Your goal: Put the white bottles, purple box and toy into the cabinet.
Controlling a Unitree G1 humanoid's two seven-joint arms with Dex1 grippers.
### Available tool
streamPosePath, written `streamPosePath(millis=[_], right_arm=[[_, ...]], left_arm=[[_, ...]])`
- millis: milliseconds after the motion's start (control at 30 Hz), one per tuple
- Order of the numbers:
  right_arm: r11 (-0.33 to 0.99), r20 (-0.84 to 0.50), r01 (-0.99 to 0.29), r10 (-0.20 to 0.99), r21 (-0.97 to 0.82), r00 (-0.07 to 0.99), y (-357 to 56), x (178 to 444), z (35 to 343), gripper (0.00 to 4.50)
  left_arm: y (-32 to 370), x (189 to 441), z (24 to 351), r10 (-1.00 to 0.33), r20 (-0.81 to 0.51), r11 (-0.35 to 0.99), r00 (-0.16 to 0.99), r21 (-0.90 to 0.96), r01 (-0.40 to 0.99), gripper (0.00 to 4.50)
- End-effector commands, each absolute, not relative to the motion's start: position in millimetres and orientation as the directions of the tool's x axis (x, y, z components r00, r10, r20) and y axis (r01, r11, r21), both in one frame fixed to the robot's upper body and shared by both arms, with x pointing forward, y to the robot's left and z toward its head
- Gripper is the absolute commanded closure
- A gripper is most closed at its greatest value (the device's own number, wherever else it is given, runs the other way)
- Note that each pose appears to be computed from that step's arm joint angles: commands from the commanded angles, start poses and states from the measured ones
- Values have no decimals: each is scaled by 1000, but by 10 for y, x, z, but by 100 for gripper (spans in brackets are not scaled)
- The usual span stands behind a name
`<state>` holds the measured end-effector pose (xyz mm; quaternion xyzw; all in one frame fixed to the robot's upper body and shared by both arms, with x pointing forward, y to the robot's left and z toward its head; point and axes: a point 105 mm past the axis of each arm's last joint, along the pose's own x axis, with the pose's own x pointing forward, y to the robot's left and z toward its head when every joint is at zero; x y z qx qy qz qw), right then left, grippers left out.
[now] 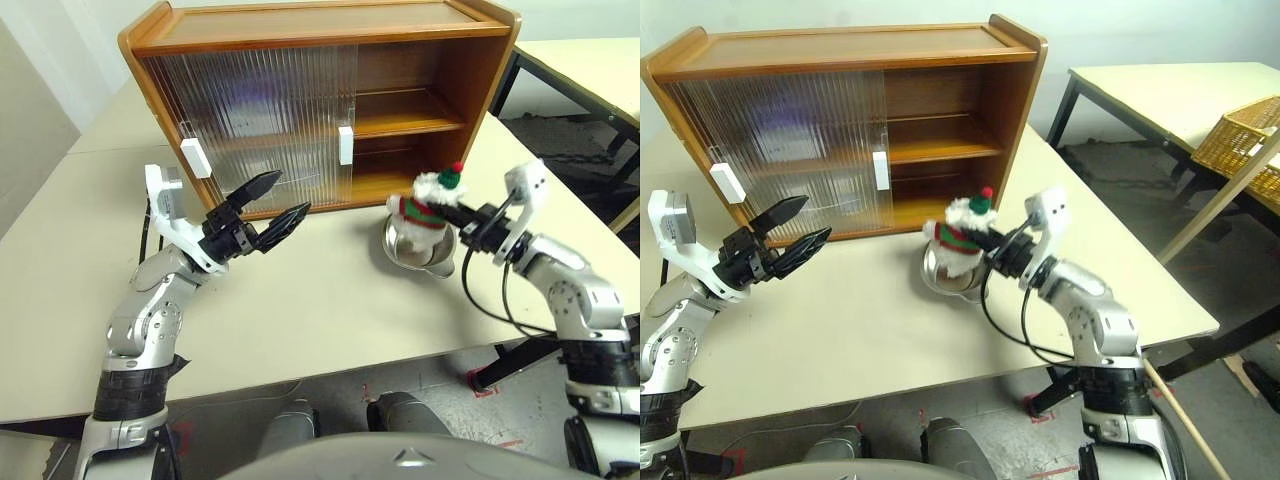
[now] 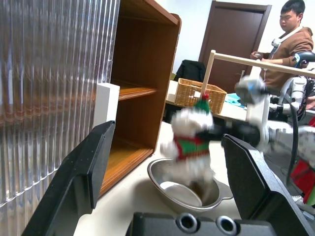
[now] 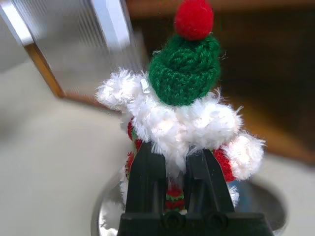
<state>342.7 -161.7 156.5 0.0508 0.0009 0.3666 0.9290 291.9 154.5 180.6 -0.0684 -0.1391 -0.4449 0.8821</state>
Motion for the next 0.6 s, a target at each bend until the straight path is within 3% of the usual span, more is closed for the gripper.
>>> streamPosePath(millis=[33,233,600], right_arm=[[718,118,-694,685,54,719,-1606,3516,1933,431],[715,210,-699,684,-3,698,-1545,3709,2353,431],[721,247,-692,679,-47,691,-1439,4106,2522,431]], left_arm=[[1517,2939,1800,-770,305,590,560,7,808,0],[1511,2934,1790,-767,310,593,562,7,805,0],[1515,2912,1797,-753,321,609,574,10,793,0]])
